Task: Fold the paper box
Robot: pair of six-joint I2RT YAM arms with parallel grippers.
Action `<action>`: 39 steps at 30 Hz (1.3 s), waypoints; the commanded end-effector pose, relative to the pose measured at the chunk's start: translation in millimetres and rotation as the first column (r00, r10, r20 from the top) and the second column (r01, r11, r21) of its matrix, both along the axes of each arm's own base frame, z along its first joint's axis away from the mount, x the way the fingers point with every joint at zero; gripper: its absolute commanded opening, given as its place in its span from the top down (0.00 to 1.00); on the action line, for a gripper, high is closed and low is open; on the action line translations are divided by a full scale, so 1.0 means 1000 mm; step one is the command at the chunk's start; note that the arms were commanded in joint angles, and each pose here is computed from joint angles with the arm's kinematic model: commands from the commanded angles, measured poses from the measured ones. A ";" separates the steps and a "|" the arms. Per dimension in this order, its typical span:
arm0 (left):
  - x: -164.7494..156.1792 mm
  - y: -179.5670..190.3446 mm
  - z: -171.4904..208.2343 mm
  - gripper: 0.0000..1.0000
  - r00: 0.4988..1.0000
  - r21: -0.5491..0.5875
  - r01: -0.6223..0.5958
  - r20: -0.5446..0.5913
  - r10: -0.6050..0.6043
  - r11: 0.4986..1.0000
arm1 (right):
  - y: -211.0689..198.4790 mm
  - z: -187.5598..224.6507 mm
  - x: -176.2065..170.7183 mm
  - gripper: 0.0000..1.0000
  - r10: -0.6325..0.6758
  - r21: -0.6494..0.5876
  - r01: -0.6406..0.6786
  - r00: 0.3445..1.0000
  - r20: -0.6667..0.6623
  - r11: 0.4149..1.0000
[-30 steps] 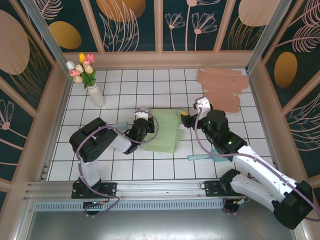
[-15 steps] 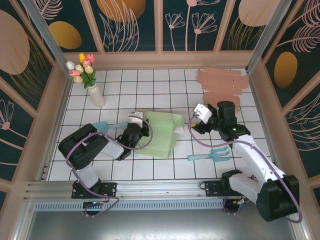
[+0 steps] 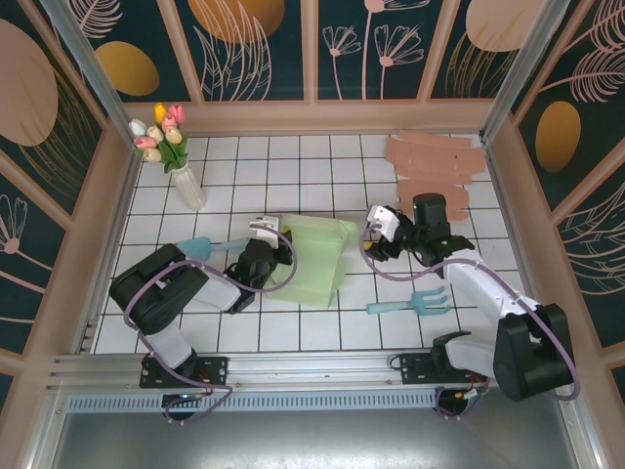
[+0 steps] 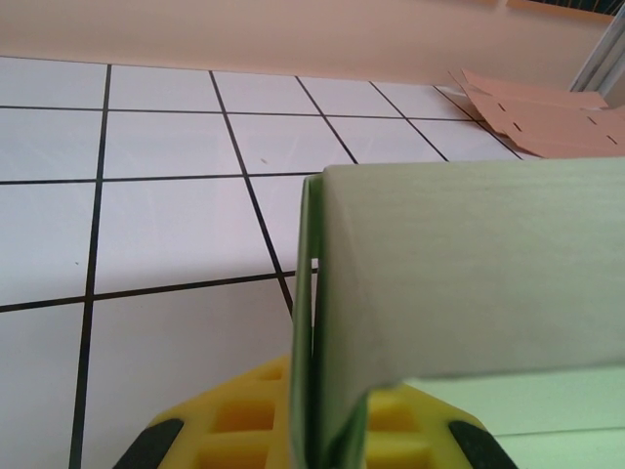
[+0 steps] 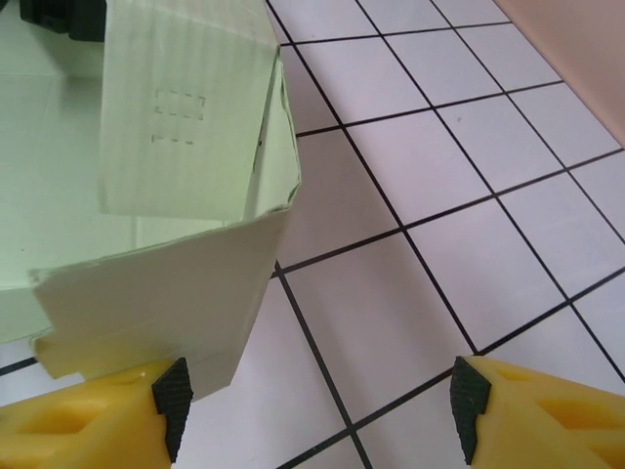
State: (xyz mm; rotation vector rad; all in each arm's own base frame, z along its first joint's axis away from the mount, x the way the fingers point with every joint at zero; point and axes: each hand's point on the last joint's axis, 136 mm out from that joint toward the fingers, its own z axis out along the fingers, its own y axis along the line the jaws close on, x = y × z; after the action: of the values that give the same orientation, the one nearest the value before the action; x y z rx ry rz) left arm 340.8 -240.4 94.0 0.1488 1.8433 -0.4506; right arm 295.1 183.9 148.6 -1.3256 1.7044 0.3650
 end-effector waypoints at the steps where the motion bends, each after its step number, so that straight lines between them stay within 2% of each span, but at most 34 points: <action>1: 0.004 -0.009 0.016 1.00 0.999 -0.034 0.021 0.033 -0.020 0.999 | 0.016 0.011 -0.007 0.30 0.075 0.077 -0.077 0.997 0.028 0.994; 15: 0.004 -0.013 0.019 1.00 0.999 -0.060 0.036 0.024 -0.034 0.998 | 0.030 0.015 -0.003 0.42 0.055 0.091 -0.061 0.996 0.075 0.994; 21: 0.007 -0.009 0.017 1.00 1.000 -0.070 -0.001 0.015 0.002 0.998 | 0.037 0.011 -0.007 0.43 0.063 0.095 -0.070 0.995 0.079 0.993; 29: 0.012 -0.004 0.019 1.00 0.999 -0.096 -0.053 -0.003 0.053 0.994 | 0.057 0.011 -0.008 0.53 0.022 0.132 -0.035 0.995 0.102 0.991; 34: 0.017 -0.001 0.014 1.00 0.994 -0.107 -0.101 -0.038 0.098 0.989 | 0.071 0.021 -0.006 0.65 -0.061 0.198 0.035 0.990 0.124 0.979; 39: 0.018 0.001 0.010 1.00 0.990 -0.118 -0.128 -0.068 0.120 0.985 | 0.081 0.031 0.002 0.68 -0.186 0.264 0.149 0.975 0.122 0.953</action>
State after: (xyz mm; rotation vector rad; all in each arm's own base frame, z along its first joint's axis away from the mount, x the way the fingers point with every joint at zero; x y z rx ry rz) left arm 354.2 -238.5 96.8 -0.0093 1.8762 -0.4643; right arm 284.7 262.1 164.3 -1.1441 1.5756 0.3836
